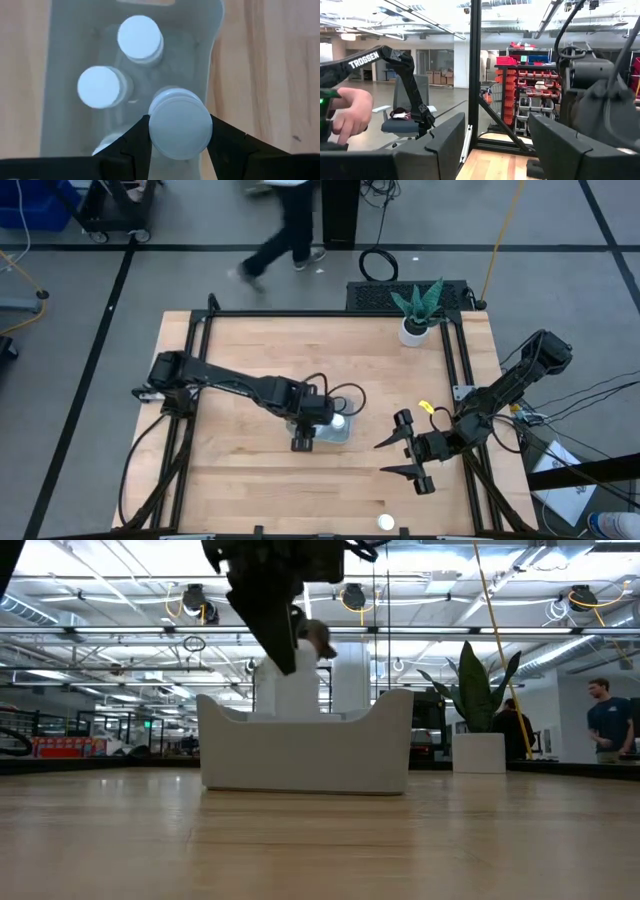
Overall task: Pick and place pill bottles into a basket
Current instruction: Put the left pill bottle into the bin
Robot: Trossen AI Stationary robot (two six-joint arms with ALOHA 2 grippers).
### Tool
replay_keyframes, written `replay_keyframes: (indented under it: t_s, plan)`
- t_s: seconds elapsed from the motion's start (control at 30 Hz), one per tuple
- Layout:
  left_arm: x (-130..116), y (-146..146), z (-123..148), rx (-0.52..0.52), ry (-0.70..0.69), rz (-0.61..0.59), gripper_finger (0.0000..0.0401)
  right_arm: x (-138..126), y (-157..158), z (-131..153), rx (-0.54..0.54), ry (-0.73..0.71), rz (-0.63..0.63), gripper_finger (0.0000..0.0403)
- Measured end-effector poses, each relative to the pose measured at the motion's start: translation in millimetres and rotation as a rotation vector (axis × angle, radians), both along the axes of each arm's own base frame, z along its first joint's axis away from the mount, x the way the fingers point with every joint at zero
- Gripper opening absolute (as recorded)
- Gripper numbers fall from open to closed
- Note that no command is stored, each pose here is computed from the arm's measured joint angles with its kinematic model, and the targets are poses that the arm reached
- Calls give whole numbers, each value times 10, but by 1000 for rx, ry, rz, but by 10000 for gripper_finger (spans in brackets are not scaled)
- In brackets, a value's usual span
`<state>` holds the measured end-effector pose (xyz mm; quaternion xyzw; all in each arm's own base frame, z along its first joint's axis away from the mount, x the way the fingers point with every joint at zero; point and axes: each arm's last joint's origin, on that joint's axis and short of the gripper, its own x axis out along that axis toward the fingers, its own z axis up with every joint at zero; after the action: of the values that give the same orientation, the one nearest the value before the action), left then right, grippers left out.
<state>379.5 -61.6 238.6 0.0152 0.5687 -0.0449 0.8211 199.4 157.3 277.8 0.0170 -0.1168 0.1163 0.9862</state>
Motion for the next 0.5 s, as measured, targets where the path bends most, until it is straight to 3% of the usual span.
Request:
replay_keyframes:
  t_s: [0.27, 0.5]
  plan:
    - [69, -79, -211, 12, 46, -27, 180, 0, 0, 0, 4, 0, 1, 212]
    - [69, -100, -255, 36, 62, -27, 163, 0, 0, 0, 4, 1, 1, 212]
